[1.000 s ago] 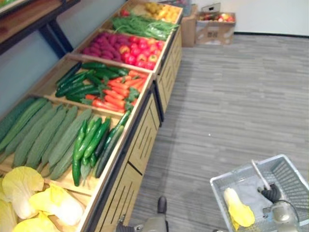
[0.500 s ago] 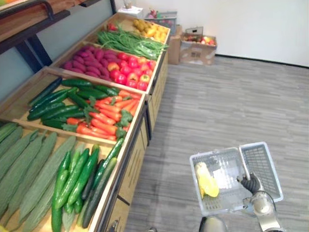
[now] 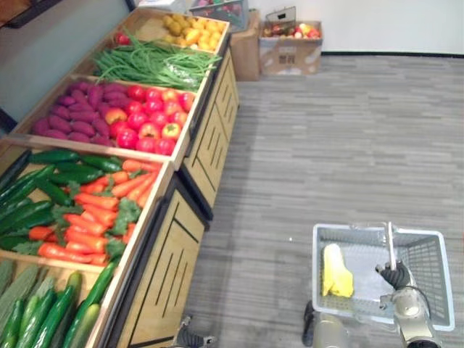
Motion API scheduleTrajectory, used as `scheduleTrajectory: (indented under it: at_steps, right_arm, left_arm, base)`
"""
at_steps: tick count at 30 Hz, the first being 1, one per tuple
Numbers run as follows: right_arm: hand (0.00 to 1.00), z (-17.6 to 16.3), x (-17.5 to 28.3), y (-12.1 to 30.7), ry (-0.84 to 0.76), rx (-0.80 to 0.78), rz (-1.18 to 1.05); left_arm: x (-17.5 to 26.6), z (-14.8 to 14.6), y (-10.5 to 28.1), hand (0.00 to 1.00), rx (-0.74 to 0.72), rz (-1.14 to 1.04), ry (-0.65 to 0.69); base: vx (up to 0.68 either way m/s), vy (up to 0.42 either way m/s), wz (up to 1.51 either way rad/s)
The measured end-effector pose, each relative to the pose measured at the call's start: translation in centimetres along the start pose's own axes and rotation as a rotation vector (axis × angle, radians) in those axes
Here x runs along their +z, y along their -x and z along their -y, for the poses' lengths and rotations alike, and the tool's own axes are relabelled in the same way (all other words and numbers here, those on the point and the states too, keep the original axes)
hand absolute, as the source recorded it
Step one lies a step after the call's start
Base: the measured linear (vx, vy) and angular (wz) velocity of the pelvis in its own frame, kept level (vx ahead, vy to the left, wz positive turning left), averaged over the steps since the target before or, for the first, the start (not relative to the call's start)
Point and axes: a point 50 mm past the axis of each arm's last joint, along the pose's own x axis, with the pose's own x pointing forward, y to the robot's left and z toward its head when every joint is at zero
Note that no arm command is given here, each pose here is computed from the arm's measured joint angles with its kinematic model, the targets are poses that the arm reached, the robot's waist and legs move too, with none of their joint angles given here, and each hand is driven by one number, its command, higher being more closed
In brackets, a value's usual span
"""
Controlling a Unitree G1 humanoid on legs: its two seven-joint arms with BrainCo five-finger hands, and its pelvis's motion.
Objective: Pick vegetable in the basket
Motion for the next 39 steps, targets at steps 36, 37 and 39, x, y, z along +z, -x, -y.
scheduleTrajectory:
  at_steps: [36,37,39]
  right_arm:
    - [1.0,-2.1,-6.5,4.3,-0.015,0.06,-0.214]
    - [1.0,-1.9,-7.1,4.5,-0.022,0.048,-0.246]
    - [1.0,-1.4,-6.9,4.2,-0.01,0.04,-0.234]
  left_arm:
    - [1.8,-1.7,-0.9,0.0,0.089,0.013,0.093]
    - [1.6,-1.2,-0.7,0.0,0.089,-0.001,0.121]
    - [0.2,-0.6,0.0,0.0,0.098,-0.047,0.158]
  base:
    - [0.38,-0.068,0.8]
    - [0.08,-0.643,2.27]
    - [-0.01,-0.445,1.57]
